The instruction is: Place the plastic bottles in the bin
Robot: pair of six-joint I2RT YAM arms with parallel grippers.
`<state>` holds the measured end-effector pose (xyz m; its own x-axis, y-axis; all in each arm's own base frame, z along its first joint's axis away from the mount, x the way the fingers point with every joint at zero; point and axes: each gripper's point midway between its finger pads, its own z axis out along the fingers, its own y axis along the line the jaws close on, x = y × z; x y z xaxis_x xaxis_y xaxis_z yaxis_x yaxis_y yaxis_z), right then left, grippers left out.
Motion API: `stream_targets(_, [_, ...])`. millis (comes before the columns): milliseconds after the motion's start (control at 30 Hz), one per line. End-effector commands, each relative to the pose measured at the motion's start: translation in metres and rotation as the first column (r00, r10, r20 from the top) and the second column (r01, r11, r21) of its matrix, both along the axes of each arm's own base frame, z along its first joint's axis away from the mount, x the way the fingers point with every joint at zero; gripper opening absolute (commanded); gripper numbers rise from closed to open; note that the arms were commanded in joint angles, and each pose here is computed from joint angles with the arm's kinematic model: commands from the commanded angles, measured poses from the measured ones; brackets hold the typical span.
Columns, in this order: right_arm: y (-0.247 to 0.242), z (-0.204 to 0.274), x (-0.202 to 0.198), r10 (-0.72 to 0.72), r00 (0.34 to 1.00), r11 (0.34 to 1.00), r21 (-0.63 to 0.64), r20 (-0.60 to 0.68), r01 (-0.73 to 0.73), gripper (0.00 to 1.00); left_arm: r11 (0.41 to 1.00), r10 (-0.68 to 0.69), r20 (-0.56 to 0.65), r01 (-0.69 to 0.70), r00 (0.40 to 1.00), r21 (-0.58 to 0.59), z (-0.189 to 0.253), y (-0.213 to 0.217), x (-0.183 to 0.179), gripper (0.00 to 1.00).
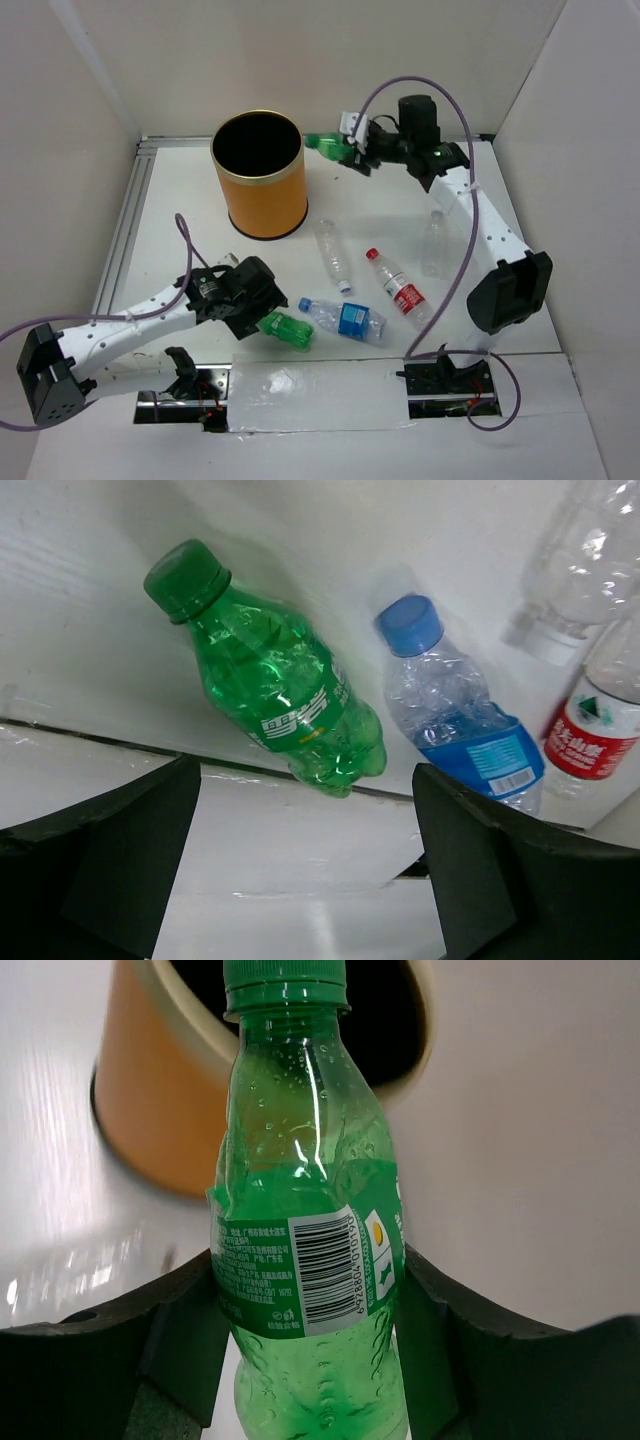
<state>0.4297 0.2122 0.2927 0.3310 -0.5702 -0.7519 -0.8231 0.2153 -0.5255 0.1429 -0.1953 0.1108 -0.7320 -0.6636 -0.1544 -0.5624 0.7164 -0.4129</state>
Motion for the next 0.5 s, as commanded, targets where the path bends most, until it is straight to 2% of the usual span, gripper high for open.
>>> stream_targets(0, [0.07, 0.098, -0.018, 0.094, 0.982, 0.971, 0.203, 0.164, -0.127, 0.31, 0.999, 0.048, -0.05, -0.048, 0.998, -0.002, -0.002, -0.012, -0.004, 1.0])
stream_targets(67, [0.103, 0.132, -0.028, 0.121, 0.967, 0.952, 0.25, 0.224, -0.177, 0.31, 0.998, 0.059, -0.07, -0.058, 0.996, 0.011, -0.016, -0.013, -0.006, 1.0])
stream_targets(267, [0.178, 0.131, -0.017, 0.139, 0.969, 0.911, 0.357, 0.203, -0.205, 0.35, 0.997, 0.078, -0.094, -0.078, 0.992, 0.006, -0.059, -0.007, -0.011, 1.0])
stream_targets(300, [0.185, 0.135, -0.012, 0.125, 0.969, 0.902, 0.382, 0.213, -0.2, 0.39, 0.997, 0.082, -0.089, -0.082, 0.993, 0.004, -0.062, -0.006, -0.008, 1.0])
stream_targets(333, [0.194, 0.114, 0.001, 0.116, 0.982, 0.905, 0.392, 0.146, -0.165, 0.42, 0.997, 0.082, -0.095, -0.082, 0.992, 0.013, -0.066, -0.003, -0.01, 1.0])
stream_targets(400, [0.208, 0.131, 0.005, 0.123, 0.982, 0.882, 0.437, 0.145, -0.175, 0.52, 0.997, 0.078, -0.095, -0.076, 0.992, 0.022, -0.073, -0.003, -0.007, 1.0])
stream_targets(433, [0.217, 0.104, 0.019, 0.116, 0.99, 0.895, 0.424, 0.077, -0.138, 0.71, 0.997, 0.078, -0.093, -0.076, 0.993, 0.02, -0.074, -0.005, -0.006, 1.0])
stream_targets(467, [0.218, 0.104, 0.026, 0.09, 0.995, 0.891, 0.442, 0.045, -0.101, 0.77, 0.997, 0.076, -0.076, -0.076, 0.994, 0.0, -0.073, -0.01, 0.001, 1.0])
